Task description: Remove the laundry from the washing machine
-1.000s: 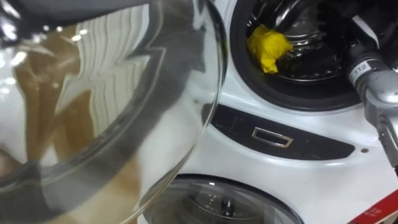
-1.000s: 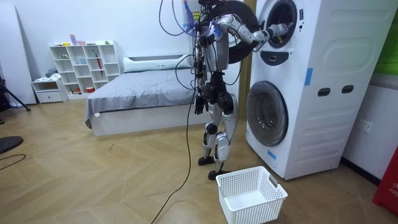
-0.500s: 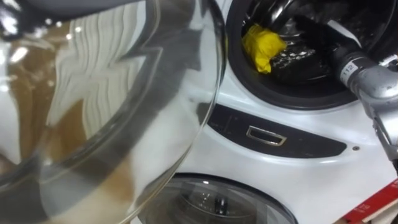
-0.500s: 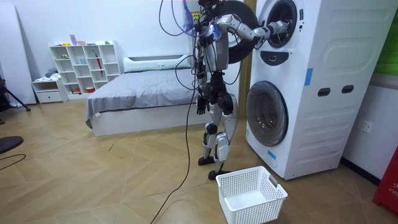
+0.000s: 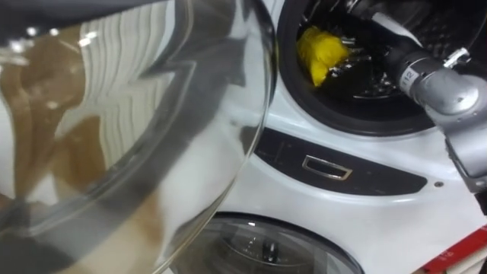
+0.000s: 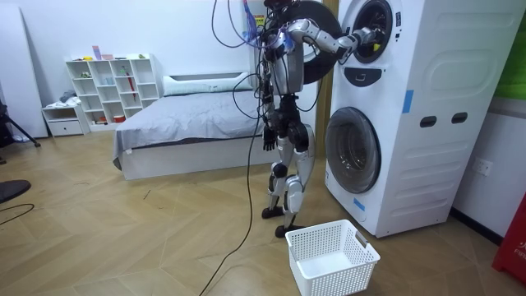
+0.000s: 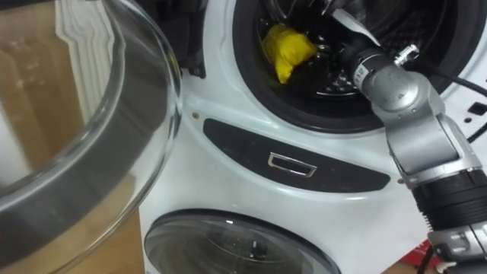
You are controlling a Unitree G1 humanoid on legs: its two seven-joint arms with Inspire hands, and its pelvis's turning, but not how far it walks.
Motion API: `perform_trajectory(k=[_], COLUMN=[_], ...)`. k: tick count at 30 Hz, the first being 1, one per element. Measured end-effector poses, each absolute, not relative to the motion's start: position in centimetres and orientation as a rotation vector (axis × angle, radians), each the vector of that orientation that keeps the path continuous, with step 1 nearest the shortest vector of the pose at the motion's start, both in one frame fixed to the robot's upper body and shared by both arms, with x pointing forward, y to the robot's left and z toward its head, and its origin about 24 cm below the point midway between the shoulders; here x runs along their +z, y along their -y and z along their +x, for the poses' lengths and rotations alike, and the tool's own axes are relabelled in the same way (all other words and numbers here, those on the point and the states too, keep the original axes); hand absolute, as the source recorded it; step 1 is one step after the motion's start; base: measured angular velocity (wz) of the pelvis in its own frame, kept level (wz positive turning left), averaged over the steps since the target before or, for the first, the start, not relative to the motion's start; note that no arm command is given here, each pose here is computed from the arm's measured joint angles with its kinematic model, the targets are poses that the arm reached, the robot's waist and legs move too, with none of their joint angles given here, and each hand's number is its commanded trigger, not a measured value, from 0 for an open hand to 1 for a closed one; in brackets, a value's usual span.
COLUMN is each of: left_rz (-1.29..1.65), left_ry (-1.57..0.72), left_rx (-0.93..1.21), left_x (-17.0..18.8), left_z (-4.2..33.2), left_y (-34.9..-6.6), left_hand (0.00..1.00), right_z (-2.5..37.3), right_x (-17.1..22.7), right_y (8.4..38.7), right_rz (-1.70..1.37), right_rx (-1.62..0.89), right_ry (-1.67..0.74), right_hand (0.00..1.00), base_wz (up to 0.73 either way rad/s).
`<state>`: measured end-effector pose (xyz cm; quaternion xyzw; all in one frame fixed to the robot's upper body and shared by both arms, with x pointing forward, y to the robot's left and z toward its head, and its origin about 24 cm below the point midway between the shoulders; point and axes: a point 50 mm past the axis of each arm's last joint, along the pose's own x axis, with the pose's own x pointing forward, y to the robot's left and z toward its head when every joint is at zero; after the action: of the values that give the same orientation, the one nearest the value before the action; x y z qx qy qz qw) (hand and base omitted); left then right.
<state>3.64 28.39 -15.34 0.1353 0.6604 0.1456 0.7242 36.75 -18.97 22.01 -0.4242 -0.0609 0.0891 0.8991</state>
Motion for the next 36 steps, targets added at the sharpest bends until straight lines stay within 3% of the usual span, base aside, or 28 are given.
perform_trajectory(k=[7, 8, 9, 10, 36], left_rz=[0.307, 0.307, 0.307, 0.307, 0.33], left_ry=[-1.445, -1.441, -1.438, -1.437, -1.418], left_rx=[0.322, 0.321, 0.32, 0.32, 0.303], left_x=[-15.3, -15.3, -15.3, -15.3, -15.2], left_z=[3.8, 3.8, 3.8, 3.8, 4.1], left_y=[-28.4, -28.4, -28.4, -28.4, -28.5], left_hand=[0.0, 0.0, 0.0, 0.0, 0.0], right_z=[36.5, 36.5, 36.5, 36.4, 36.2], right_x=[22.4, 22.3, 22.3, 22.3, 23.7], right_y=[18.5, 18.5, 18.4, 18.4, 18.8], right_rz=[-0.892, -0.893, -0.894, -0.895, -0.901], right_rx=[0.218, 0.229, 0.239, 0.243, 0.17], right_ry=[0.141, 0.136, 0.133, 0.132, 0.204], right_hand=[0.0, 0.45, 0.69, 1.0, 1.0], base_wz=[0.0, 0.0, 0.0, 0.0, 0.0])
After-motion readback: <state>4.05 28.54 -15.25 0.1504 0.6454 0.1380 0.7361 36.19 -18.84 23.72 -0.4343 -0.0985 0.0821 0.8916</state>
